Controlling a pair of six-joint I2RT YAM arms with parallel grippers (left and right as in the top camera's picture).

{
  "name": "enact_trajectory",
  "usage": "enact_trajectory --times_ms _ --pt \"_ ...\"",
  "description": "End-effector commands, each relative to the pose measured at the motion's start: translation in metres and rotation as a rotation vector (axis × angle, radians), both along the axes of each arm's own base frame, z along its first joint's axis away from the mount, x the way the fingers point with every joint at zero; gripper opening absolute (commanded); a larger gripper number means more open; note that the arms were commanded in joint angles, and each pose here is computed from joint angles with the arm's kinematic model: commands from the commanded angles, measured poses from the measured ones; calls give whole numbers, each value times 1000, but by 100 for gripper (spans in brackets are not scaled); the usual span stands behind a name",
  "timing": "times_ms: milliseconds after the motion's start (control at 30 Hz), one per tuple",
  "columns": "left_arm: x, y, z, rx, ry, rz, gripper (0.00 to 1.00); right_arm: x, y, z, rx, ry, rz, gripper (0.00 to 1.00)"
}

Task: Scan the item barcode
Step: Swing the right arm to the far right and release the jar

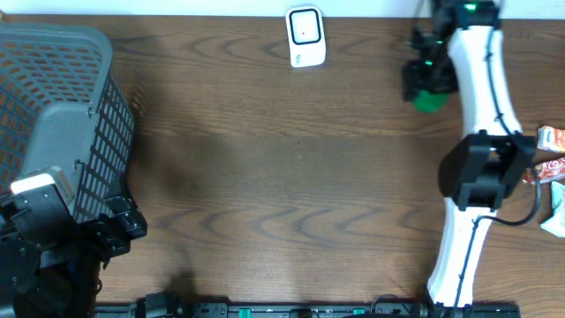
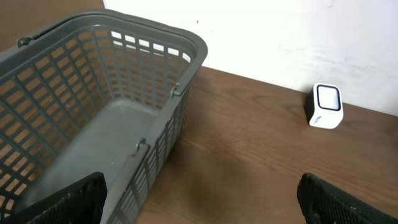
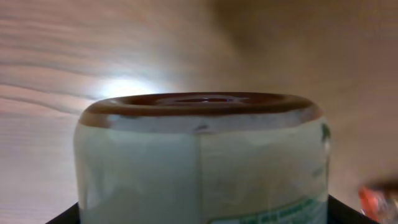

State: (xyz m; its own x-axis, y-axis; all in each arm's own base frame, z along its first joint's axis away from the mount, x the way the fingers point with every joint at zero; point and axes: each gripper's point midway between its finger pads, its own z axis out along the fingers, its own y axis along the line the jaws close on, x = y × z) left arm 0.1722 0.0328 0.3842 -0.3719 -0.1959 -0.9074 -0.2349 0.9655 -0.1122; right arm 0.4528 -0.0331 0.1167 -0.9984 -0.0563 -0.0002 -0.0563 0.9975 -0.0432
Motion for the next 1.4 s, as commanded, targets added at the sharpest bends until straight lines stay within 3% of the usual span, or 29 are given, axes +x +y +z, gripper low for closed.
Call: enact_trajectory --times_ms 0,167,500,767,1100,1200,1367 --pt "0 -2 0 -11 -4 -9 98 -19 -54 2 -50 48 -132 68" --pt "0 -2 0 -11 -4 -9 98 -50 -115 -5 -33 109 -336 68" --pt "0 -2 0 -11 -4 -9 98 -97 -172 -50 101 187 -556 78" --pt "0 -2 0 -11 -4 -9 98 -122 -197 -73 112 212 -702 62" --pt "0 -2 0 -11 -4 -9 98 -120 -204 -75 100 190 -728 60" --pt "0 -2 0 -11 -4 -9 98 -121 -204 -72 105 196 -730 67" --pt "0 -2 0 -11 -4 -9 98 -109 -194 -54 184 156 -737 99"
